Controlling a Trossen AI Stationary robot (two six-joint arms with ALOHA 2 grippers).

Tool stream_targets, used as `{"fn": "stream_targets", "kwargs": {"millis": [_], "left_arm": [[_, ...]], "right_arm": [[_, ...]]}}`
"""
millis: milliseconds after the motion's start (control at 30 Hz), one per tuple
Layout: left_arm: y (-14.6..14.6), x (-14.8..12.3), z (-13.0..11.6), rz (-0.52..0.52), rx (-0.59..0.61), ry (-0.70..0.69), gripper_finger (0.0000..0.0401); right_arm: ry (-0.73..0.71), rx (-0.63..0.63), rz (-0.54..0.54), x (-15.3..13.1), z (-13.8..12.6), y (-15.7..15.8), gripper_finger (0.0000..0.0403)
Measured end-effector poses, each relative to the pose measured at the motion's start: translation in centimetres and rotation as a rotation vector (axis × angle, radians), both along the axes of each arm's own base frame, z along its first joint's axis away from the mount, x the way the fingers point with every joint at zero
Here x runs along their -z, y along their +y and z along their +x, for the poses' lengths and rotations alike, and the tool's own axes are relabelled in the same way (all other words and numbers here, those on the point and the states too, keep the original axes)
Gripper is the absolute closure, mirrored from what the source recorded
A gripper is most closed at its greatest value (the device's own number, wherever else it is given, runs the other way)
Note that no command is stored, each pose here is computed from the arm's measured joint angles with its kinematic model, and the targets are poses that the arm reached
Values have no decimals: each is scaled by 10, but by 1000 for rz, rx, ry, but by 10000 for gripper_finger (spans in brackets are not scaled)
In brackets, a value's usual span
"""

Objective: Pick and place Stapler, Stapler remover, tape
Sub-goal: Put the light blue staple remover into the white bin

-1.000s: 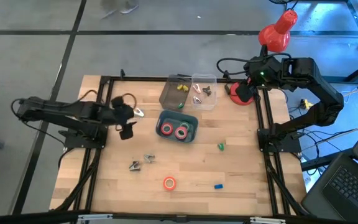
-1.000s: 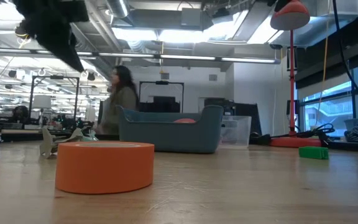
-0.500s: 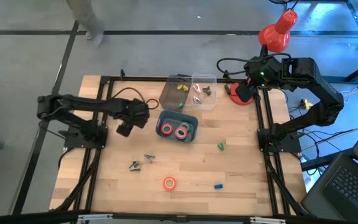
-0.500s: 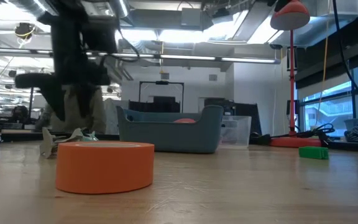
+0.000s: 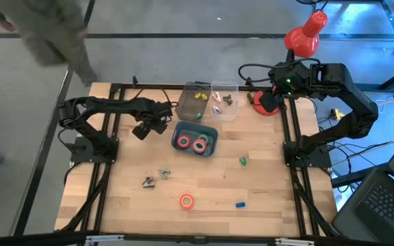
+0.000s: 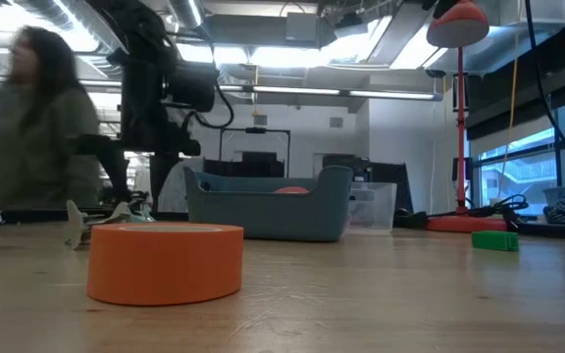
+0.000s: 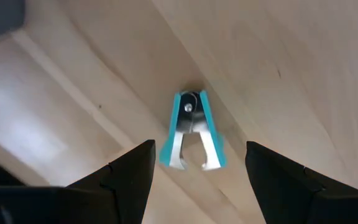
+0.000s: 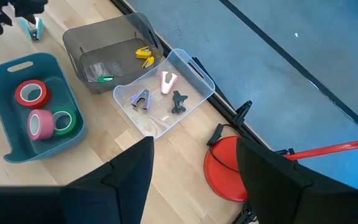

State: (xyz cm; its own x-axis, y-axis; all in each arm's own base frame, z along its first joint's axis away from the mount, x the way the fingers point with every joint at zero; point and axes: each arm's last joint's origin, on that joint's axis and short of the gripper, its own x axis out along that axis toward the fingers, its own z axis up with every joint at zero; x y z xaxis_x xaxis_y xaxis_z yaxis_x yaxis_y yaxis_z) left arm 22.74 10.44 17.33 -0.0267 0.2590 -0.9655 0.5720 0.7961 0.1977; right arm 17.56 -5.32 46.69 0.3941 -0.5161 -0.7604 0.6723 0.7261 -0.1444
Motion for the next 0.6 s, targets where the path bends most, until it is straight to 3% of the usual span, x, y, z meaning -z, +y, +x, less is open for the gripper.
{"fn": "stream_targets", "kwargs": {"millis": [233, 600], "left_arm": [[7, 16, 5, -46, 34, 59, 162], [19, 40, 9, -86, -14, 95, 162]], "right_arm": [[5, 5, -13, 0, 0, 0, 173], [18, 32, -25, 0, -3, -8, 173]]}}
